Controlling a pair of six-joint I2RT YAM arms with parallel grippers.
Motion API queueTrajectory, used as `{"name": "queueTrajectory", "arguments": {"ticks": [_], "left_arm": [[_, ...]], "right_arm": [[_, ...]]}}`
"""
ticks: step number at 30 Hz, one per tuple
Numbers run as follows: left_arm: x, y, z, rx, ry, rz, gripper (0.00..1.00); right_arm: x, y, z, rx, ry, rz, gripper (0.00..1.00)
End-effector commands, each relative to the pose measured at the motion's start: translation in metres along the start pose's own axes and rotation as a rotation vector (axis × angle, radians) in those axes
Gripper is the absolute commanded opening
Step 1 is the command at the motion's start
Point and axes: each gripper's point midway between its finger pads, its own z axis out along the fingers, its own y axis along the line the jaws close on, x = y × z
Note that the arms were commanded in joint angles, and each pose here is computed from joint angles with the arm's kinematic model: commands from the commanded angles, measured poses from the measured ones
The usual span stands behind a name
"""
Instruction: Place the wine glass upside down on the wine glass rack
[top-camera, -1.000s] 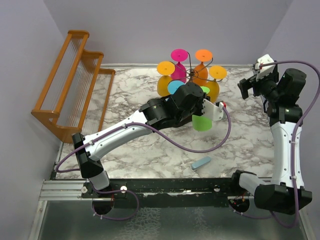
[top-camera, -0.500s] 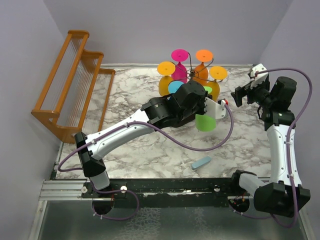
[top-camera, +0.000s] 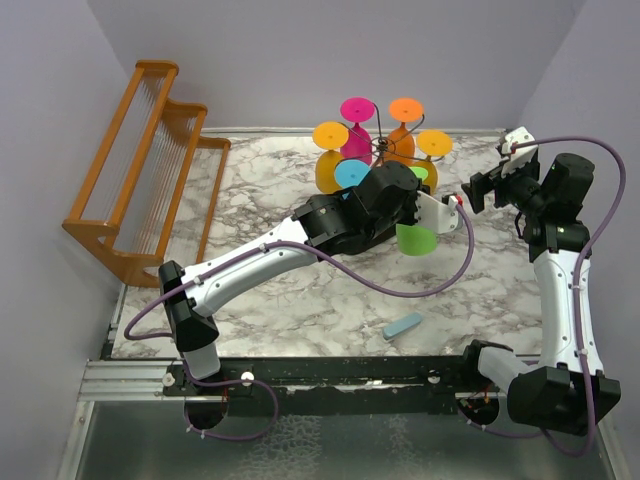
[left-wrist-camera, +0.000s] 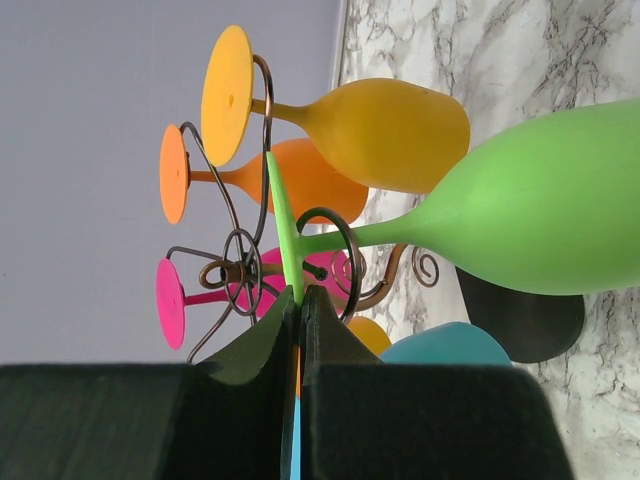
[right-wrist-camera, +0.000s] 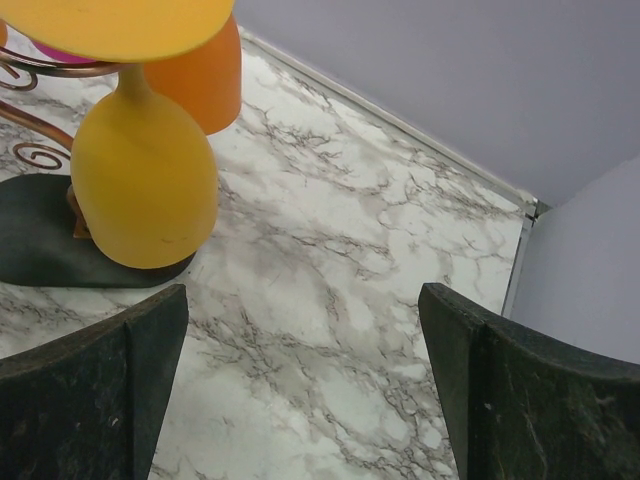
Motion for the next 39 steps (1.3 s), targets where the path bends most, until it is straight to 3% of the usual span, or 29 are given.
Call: {"name": "queueTrajectory", "arguments": {"ticks": [1, 15, 39], "left_arm": [[-0.008, 0.005, 0.001, -0.031, -0.014, -0.017, 0.02], [-0.009, 0.004, 0.000, -0.038, -0.024, -0.087, 0.16], [-0.025, -0.006, -0.005, 0.041, -0.100, -0.182, 0.27]], "right_arm": [[-0.014, 0.000, -0.005, 0.004, -0.047, -0.016, 0.98], [-0.011, 0.000, -0.004, 0.001, -0.046, -0.022, 0.98], [-0.010, 0.002, -0.004, -0.004, -0.048, -0.026, 0.98]]}}
